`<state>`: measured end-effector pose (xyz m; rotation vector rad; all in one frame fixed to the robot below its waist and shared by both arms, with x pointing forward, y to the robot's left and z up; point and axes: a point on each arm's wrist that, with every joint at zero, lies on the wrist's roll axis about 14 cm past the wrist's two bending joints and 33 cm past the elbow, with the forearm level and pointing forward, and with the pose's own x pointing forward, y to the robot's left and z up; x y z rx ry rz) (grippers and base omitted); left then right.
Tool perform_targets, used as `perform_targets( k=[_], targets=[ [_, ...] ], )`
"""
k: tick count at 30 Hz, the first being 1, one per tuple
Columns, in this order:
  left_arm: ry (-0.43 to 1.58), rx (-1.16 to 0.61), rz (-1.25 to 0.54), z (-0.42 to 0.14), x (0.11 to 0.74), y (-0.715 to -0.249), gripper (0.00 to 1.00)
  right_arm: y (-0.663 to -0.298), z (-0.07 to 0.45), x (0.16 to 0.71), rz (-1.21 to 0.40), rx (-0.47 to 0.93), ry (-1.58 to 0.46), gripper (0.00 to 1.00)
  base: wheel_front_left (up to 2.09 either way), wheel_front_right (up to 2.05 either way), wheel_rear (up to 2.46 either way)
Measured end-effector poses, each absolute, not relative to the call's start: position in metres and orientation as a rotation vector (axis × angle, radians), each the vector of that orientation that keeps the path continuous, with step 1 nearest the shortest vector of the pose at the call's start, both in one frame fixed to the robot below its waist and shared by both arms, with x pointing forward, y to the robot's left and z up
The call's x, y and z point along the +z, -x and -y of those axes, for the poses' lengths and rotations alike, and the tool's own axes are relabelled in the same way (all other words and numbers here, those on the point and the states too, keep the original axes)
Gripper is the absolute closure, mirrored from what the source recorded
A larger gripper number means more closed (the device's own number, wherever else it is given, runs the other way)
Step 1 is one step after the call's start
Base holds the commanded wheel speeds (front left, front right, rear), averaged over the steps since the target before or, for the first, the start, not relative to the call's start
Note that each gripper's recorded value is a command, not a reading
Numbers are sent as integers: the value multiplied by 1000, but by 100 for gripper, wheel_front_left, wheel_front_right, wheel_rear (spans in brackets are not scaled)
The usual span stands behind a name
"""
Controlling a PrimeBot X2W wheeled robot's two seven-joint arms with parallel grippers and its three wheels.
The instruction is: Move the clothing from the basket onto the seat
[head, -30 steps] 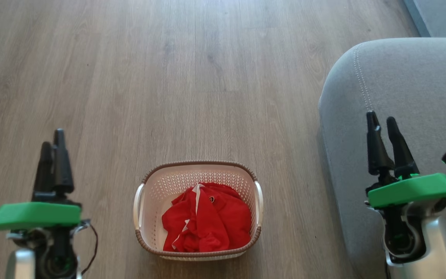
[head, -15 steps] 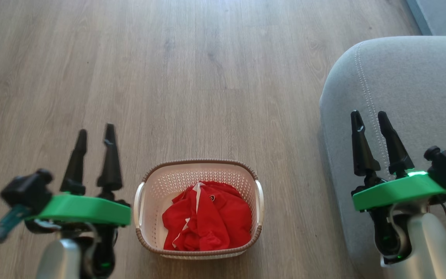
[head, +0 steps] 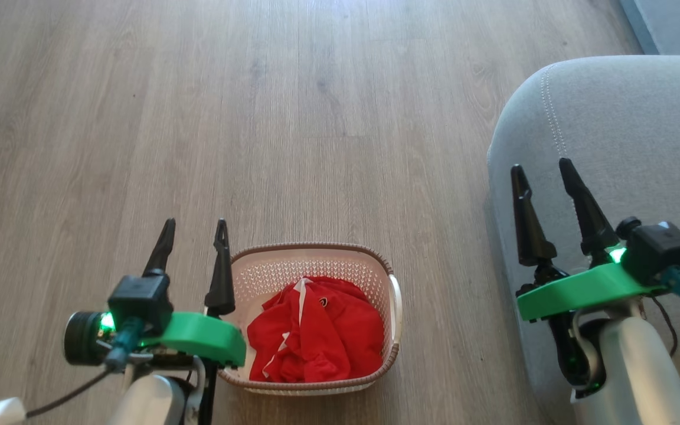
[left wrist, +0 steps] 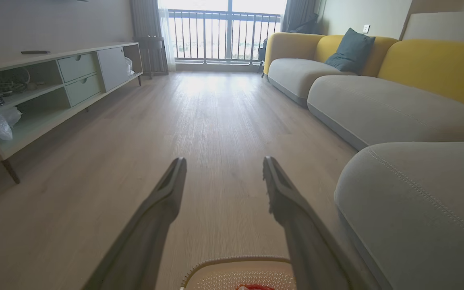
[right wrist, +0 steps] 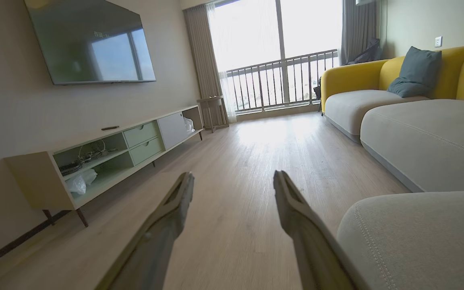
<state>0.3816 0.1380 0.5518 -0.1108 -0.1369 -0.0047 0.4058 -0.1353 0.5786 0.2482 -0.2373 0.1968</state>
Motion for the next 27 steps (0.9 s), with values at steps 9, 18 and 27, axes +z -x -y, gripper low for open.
perform_targets(
  k=[9,18,27],
  targets=[
    [53,99,236,-147,576,-379,0,-404,130,583,267,212,-167,0,0,0,0],
    [130,140,237,-163,573,-385,0,-406,136,562,217,190,-128,0,0,0,0],
    [90,142,123,-179,525,-388,0,-417,144,535,150,166,-57,0,0,0,0]
  ],
)
